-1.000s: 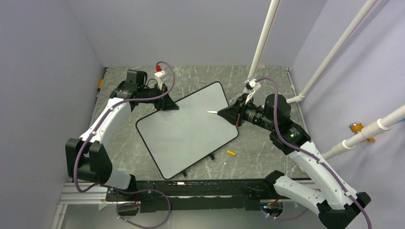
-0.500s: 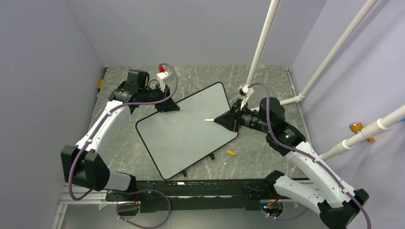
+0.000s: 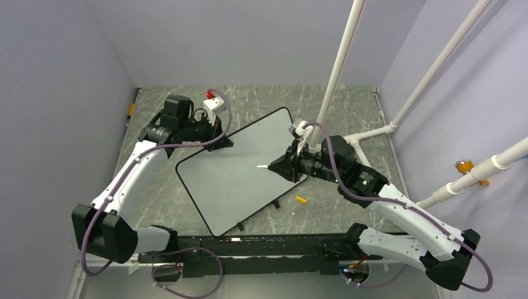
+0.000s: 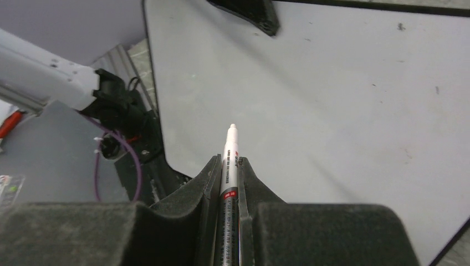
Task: Write a sentence on the whiteboard
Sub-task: Move the whiteboard to the center of the board.
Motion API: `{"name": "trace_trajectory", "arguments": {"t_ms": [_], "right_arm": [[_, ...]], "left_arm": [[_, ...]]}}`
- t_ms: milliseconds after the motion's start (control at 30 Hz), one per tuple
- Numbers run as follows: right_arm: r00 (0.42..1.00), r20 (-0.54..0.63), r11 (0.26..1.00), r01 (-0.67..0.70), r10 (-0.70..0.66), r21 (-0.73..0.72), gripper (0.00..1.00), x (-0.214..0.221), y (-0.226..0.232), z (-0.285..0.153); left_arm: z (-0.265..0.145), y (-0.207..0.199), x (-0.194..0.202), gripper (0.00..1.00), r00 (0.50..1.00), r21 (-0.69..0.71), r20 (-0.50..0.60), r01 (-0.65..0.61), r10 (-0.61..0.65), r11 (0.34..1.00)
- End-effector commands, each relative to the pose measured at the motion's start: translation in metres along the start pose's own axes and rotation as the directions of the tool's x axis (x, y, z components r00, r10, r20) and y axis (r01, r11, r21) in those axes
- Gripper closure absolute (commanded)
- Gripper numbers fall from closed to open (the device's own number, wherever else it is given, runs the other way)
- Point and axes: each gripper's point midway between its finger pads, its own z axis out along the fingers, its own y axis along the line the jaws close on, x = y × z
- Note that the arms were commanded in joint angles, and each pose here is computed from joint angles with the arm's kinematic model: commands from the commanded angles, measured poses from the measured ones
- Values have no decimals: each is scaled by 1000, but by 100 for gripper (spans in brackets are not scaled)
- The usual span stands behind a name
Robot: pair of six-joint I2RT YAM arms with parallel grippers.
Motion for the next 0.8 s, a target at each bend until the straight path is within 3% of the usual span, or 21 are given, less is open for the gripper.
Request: {"name": "trace_trajectory", "arguments": {"t_ms": [0, 133, 400, 567, 767], "right_arm": [[998, 31, 990, 51, -56, 134, 100, -20, -22, 5], [999, 24, 981, 28, -33, 191, 100, -29, -30, 9], [1000, 7, 987, 21, -22, 157, 100, -29, -27, 25], [997, 65, 991, 30, -38, 127, 100, -29, -24, 25], [985, 171, 997, 23, -35, 77, 100, -51, -6, -1]], "left_arm": [[-34, 91, -27, 100, 926, -463, -82, -362, 368, 809], [-41, 103, -21, 100, 925, -531, -101, -361, 365, 767], [-61, 124, -20, 100, 917, -644, -150, -374, 369, 668], [-66, 120, -24, 100, 916, -619, -133, -375, 378, 690], [-58, 94, -22, 100, 905, -496, -125, -412, 406, 764]]}}
